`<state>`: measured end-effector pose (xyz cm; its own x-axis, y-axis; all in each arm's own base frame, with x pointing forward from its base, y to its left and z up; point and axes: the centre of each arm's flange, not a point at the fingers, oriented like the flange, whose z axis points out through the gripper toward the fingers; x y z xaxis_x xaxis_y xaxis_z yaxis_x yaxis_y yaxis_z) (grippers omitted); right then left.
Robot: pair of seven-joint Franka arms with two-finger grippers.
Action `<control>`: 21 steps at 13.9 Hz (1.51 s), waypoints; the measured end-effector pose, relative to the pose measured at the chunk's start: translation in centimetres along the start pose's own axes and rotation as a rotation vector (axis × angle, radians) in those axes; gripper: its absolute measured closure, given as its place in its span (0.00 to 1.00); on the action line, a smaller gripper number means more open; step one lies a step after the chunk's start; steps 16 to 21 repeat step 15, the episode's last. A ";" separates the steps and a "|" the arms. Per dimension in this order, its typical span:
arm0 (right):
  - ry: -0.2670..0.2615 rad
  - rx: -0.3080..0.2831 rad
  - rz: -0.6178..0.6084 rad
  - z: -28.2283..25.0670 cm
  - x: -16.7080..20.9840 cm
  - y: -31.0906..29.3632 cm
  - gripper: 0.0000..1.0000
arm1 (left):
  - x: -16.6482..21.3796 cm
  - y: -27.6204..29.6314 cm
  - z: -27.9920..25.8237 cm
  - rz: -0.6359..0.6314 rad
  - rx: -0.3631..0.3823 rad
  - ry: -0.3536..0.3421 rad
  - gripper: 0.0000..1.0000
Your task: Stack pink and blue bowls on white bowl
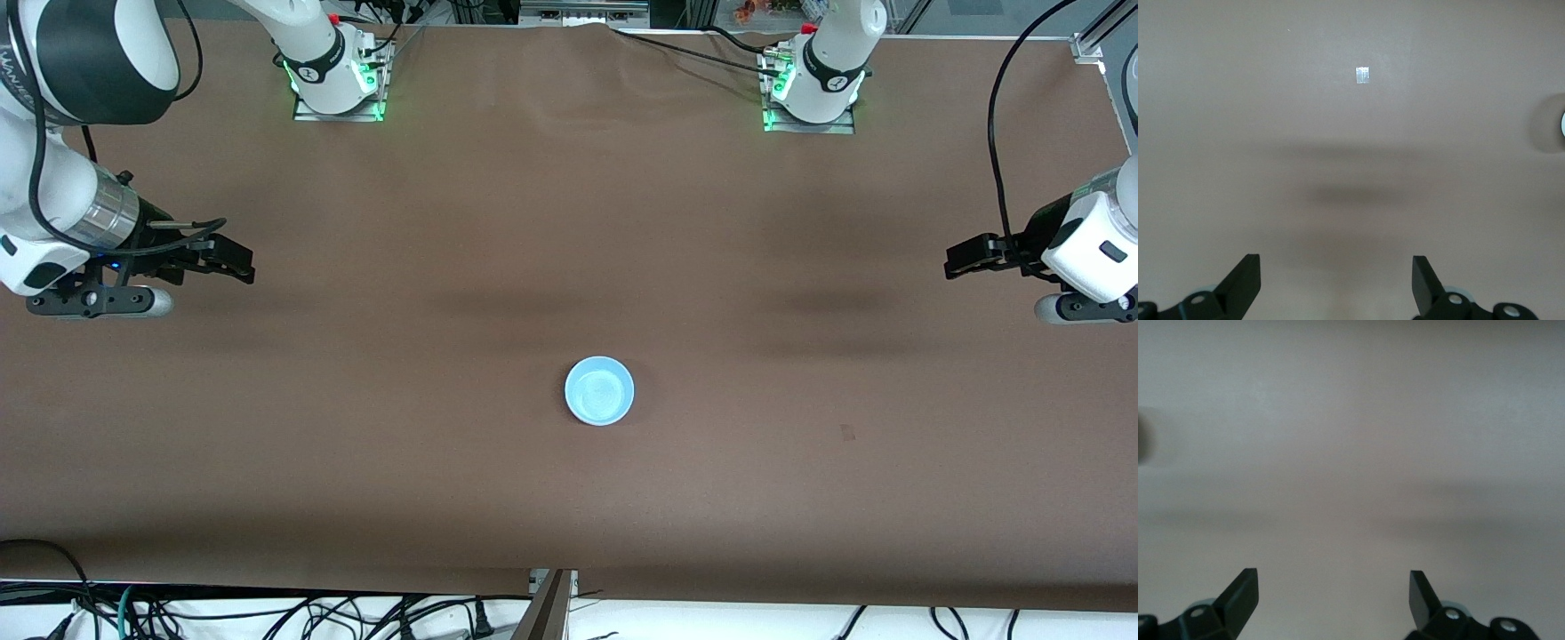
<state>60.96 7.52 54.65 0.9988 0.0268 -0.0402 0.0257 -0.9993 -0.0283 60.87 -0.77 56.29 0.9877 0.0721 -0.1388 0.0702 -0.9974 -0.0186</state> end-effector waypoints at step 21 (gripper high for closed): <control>0.008 0.011 -0.016 -3.0 -4.0 0.3 0.00 | 0.0 0.2 0.0 0.003 0.000 0.000 0.00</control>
